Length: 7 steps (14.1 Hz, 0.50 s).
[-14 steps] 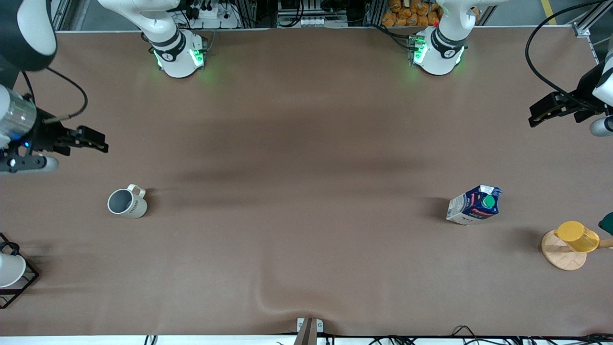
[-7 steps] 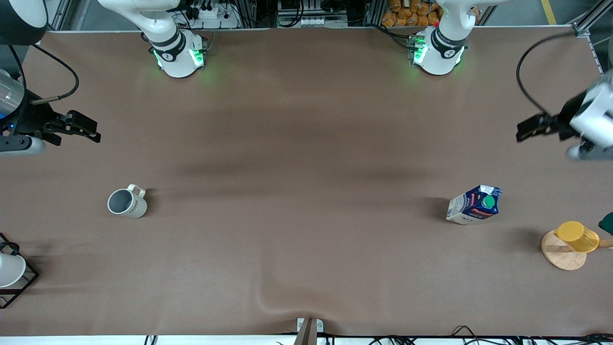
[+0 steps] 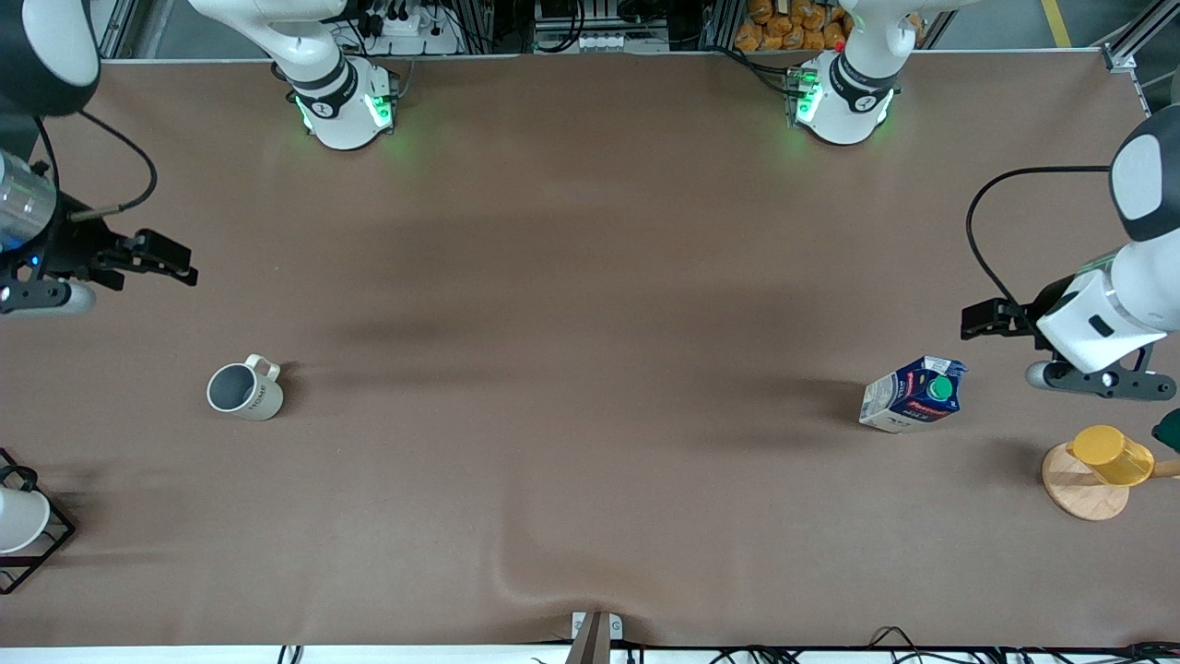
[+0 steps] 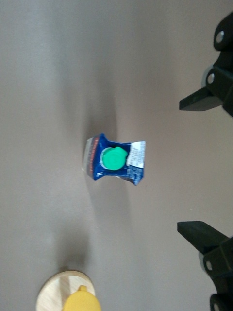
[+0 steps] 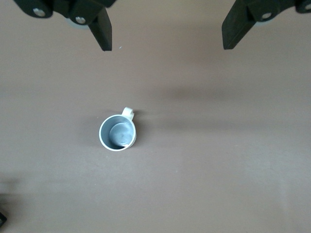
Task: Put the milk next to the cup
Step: 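Move the left gripper down over the blue milk carton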
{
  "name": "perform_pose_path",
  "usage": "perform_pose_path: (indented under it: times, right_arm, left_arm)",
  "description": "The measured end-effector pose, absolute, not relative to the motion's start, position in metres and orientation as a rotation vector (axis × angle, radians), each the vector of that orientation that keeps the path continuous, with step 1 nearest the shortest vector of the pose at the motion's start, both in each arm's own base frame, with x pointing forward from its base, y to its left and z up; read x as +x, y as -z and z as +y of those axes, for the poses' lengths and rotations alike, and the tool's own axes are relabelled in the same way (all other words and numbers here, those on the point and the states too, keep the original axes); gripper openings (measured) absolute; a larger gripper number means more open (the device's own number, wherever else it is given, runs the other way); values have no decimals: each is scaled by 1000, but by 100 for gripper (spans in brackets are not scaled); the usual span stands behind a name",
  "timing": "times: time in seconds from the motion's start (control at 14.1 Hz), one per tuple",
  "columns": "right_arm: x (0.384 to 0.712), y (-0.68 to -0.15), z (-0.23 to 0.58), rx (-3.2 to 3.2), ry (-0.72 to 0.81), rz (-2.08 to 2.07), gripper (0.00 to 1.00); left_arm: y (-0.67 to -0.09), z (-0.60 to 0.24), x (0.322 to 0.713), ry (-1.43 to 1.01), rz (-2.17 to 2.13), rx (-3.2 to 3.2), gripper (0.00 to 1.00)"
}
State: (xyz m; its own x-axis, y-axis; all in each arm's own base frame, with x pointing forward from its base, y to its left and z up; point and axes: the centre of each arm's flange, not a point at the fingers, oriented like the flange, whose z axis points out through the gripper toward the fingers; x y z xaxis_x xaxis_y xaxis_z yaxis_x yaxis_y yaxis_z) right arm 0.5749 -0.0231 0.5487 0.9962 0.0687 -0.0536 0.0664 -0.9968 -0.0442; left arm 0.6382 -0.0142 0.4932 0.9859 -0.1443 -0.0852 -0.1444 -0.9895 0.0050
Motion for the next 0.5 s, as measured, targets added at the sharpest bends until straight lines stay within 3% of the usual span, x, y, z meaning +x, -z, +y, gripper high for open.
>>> perform_pose_path:
  times: [0.28,0.5]
  right_arm:
    - [596,-484,-99,-3068,-133,-272,100]
    - [604,-458,-112,-3062,-157,-266,94]
  left_arm:
    - [-452,-11,659,-105,248,-3100,100]
    - [-410,-17,668,-177,268,-3105,100]
